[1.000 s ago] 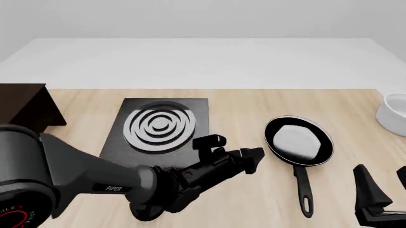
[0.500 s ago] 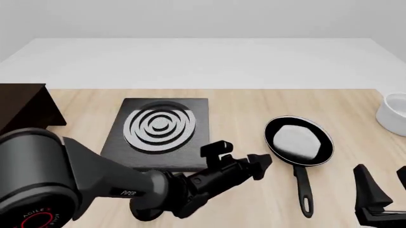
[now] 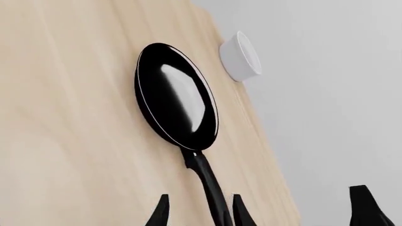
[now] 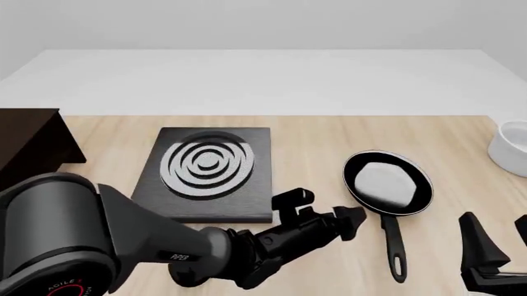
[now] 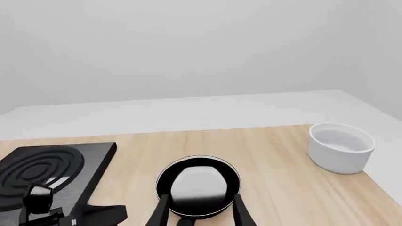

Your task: Put the frying pan on top of the cabinet.

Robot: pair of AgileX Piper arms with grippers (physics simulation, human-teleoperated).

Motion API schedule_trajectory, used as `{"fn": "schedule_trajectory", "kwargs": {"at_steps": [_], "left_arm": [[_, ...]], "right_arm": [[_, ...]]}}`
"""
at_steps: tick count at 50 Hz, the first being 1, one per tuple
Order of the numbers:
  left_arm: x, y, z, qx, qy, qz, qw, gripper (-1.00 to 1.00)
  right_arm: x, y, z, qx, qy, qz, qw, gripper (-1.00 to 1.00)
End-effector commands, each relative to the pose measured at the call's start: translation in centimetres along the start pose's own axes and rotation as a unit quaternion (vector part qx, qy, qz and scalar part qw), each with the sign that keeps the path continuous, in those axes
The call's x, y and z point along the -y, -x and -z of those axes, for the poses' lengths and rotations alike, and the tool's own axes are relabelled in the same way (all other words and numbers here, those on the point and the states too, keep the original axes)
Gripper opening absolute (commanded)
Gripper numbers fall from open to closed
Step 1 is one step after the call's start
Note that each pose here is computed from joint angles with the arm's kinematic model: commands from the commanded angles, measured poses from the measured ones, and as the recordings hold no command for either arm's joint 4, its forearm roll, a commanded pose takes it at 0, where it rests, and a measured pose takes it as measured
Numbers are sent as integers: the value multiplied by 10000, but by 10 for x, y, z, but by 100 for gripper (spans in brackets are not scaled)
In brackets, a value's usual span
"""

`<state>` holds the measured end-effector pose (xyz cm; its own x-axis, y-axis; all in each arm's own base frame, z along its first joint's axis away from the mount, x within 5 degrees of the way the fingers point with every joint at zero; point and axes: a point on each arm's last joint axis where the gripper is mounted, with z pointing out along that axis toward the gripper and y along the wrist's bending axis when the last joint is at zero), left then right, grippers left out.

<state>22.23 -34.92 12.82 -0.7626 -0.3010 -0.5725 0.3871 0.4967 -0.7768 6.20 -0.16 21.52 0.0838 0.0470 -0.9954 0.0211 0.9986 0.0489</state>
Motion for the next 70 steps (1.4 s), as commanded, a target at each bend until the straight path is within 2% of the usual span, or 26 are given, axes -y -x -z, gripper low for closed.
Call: {"fn": "schedule_trajectory", "kwargs": {"at_steps": [1,26,37,41,53,70], "left_arm": [[-4,-7,-9,-47,11,132,9999,100],[-15,-15,-25,-120,105,349,9993,100],[-11,-27,-30,-225,40,355,9991,100],[-2,-29,-28,-263,-49,339,9991,100],[7,-39,-30,-357,-177,346,9986,100],[14,-45,-35,-413,-248,353,9982,100]], "right_arm": [[0,0,0,1,-10,-30,10000,100],[0,0,1,-2,-33,-63,10000,100],[0,0,0,-6,-39,-107,9999,100],[1,0,0,-2,-55,-132,9999,100],[1,0,-1,0,-52,-152,9999,100],[1,0,-2,6,-60,-137,9999,100]]}}
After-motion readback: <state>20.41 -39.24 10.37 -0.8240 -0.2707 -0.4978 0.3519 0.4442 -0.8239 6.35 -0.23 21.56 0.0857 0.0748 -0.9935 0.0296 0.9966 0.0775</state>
